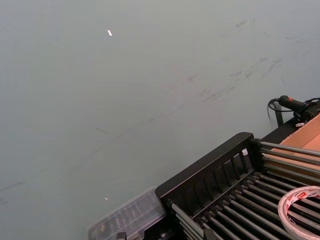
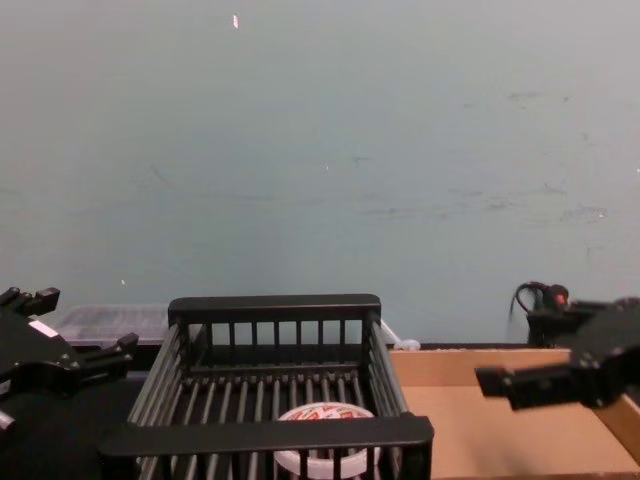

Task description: Pick up the white tape and place it into the black box , Pick up the silver tape and place it into the brown box.

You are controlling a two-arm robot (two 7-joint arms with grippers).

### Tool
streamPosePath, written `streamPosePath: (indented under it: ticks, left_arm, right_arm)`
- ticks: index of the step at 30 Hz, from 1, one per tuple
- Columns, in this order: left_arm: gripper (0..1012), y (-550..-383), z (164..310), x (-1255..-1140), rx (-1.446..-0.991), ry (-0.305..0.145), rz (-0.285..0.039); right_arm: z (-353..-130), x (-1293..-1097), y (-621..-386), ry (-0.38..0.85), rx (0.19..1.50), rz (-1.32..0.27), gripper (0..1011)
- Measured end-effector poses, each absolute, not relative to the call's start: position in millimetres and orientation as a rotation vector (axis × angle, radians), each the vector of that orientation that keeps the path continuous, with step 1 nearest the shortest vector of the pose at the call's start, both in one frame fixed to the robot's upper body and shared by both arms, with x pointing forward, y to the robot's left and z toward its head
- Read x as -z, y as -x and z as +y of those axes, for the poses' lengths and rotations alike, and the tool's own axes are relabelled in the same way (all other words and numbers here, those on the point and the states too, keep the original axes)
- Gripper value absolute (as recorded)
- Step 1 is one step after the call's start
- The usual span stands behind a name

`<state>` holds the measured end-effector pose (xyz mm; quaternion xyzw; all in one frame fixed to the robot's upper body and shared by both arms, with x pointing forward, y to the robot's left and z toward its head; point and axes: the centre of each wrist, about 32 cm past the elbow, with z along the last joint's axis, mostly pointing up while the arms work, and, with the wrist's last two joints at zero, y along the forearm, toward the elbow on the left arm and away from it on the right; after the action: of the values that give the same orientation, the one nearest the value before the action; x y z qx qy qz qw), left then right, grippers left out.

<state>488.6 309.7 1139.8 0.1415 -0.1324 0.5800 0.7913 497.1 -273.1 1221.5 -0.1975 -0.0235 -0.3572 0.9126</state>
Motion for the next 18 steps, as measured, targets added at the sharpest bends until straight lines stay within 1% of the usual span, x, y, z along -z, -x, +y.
streamPosePath:
  ticks: [6, 8, 14, 18]
  left_arm:
    - [1001, -488.6, 309.6, -1139.8, -1.248, -0.304, -0.285]
    - [1001, -488.6, 309.7, -1139.8, -1.248, -0.305, -0.285]
    - [1001, -488.6, 309.7, -1139.8, -1.248, -0.304, -0.285]
    - [1001, -488.6, 309.7, -1139.8, -1.248, -0.304, -0.285]
  right_arm:
    - [-276, -1220.0, -485, 0.435, 0.687, -0.031, 1002]
    - [-275, -1217.9, -480, 0.455, 0.645, -0.019, 1002]
    - [-269, -1211.7, -476, 0.496, 0.568, 0.01, 1003]
    - [-266, -1209.3, -475, 0.513, 0.545, 0.026, 1002]
